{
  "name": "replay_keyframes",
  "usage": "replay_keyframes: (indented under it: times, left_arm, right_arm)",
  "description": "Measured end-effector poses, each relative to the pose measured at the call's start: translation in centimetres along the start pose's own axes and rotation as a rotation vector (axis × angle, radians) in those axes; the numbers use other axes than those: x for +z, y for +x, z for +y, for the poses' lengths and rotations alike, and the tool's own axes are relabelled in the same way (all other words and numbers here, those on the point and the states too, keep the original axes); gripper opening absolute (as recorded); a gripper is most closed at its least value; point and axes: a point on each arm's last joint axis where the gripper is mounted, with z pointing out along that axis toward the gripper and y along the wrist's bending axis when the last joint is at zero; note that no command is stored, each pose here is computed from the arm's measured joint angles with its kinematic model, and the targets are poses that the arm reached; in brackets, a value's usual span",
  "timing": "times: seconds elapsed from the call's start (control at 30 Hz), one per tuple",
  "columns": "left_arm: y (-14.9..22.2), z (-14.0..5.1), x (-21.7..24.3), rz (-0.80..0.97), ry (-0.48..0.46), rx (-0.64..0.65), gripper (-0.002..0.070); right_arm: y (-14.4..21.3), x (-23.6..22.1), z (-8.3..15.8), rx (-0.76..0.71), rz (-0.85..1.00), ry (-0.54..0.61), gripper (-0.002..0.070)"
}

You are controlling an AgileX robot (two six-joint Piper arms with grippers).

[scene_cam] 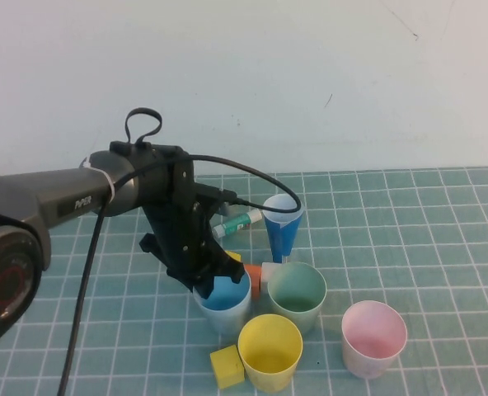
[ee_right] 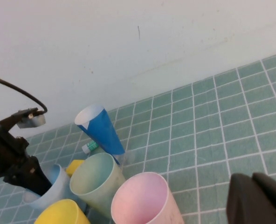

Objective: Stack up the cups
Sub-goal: Pick up the blue cup, then place the blue cup on the yellow cup

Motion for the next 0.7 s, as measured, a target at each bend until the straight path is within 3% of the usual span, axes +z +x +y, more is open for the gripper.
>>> replay_keyframes:
  times: [0.13,0.43,0.53,0.7]
  left_arm:
    - [-0.2,0.0,-2.2,-0.048,-0.035,0.029,0.001]
    - [1.4,-1.4,-12.4,-0.191,-0.05,0.086,0.0006]
    - [2.7,-2.5,-14.5,-0.165,-0.041,0.12,0.0006]
    - [4.0,-6.1,-15.1,-0.119,-0.017,0.221,0.0006]
  right_arm:
    - [0.0,0.0,0.0,0.0,0.0,0.0,-0.0002]
    - [0.0,0.0,0.0,-0.002,0.0,0.0,-0.0002]
    - [0.0,0.0,0.0,-0.004,0.0,0.0,-0.0002]
    - [0.0,0.0,0.0,-0.006,0.0,0.0,-0.0002]
